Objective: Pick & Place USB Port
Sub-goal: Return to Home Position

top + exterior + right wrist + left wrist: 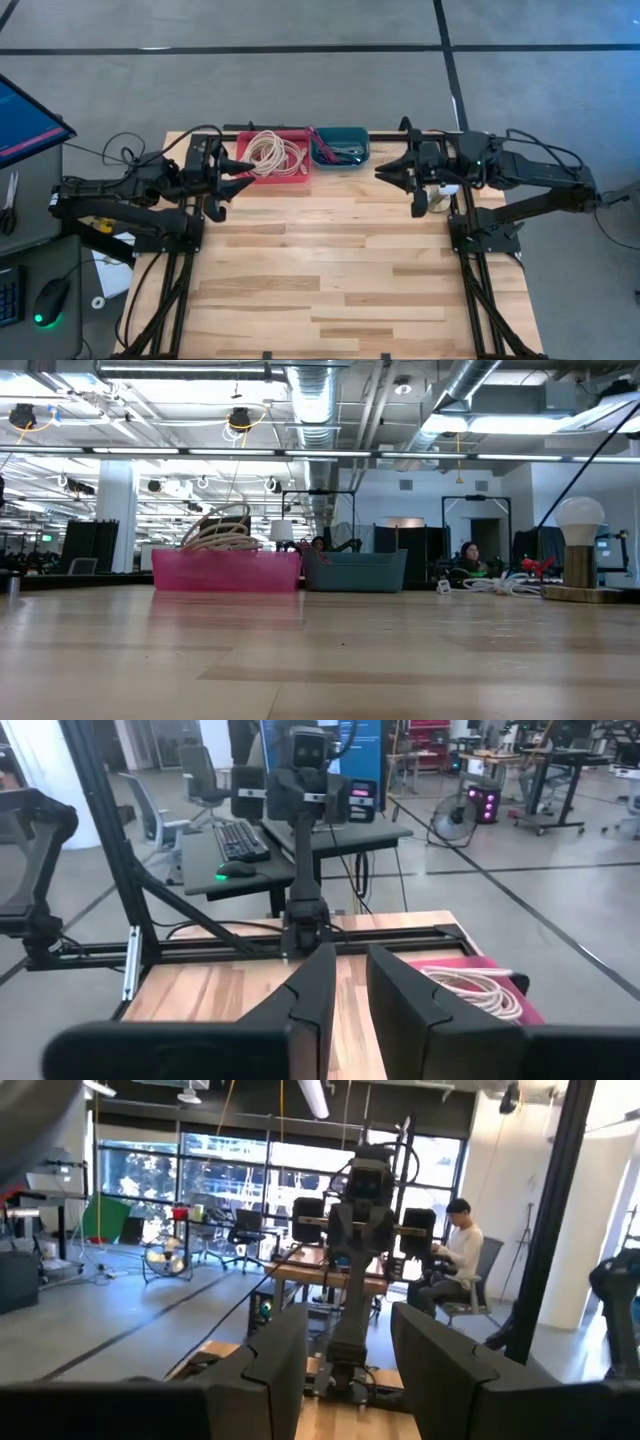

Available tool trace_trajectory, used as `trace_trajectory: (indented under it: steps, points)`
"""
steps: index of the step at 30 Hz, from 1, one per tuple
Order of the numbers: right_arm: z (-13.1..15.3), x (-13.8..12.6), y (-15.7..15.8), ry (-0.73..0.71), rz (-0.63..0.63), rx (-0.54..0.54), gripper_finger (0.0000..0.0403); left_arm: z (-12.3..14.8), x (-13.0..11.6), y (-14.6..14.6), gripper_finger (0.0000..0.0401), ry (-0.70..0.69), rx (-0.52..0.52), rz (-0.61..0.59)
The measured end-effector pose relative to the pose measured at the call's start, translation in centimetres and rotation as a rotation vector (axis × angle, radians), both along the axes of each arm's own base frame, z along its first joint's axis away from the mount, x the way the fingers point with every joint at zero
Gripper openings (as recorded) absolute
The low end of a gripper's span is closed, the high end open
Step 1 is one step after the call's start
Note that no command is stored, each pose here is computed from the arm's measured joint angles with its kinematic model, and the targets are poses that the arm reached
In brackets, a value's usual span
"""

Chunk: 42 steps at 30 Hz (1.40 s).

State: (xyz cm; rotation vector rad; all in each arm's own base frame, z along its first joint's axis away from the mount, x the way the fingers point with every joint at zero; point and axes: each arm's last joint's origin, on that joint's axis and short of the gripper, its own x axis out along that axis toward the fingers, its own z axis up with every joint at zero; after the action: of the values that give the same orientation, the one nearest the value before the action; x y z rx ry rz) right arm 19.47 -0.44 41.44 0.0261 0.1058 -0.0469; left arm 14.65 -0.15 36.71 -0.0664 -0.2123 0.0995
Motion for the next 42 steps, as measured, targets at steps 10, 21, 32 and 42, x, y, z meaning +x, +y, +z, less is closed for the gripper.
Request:
trace_trajectory:
  steps: [10, 21, 32, 42]
  points:
    - [0.3, -0.3, 0.4, -0.022, 0.017, 0.044, 0.0054, 0.3, -0.1, 0.0, 0.0145, -0.025, 0.056, 0.015]
    - [0.6, -4.9, 0.8, -0.069, 0.050, 0.026, 0.0054, 1.0, -3.0, 0.2, 0.0145, -0.069, 0.109, 0.050]
    - [-4.7, -5.4, 0.8, -0.036, 0.041, 0.042, 0.0054, -0.7, -3.7, 0.2, 0.0145, 0.045, 0.139, 0.061]
    - [-8.2, -6.5, 0.7, -0.102, 0.040, 0.054, 0.0054, -6.5, -3.7, 0.4, 0.0109, 0.128, 0.083, 0.109]
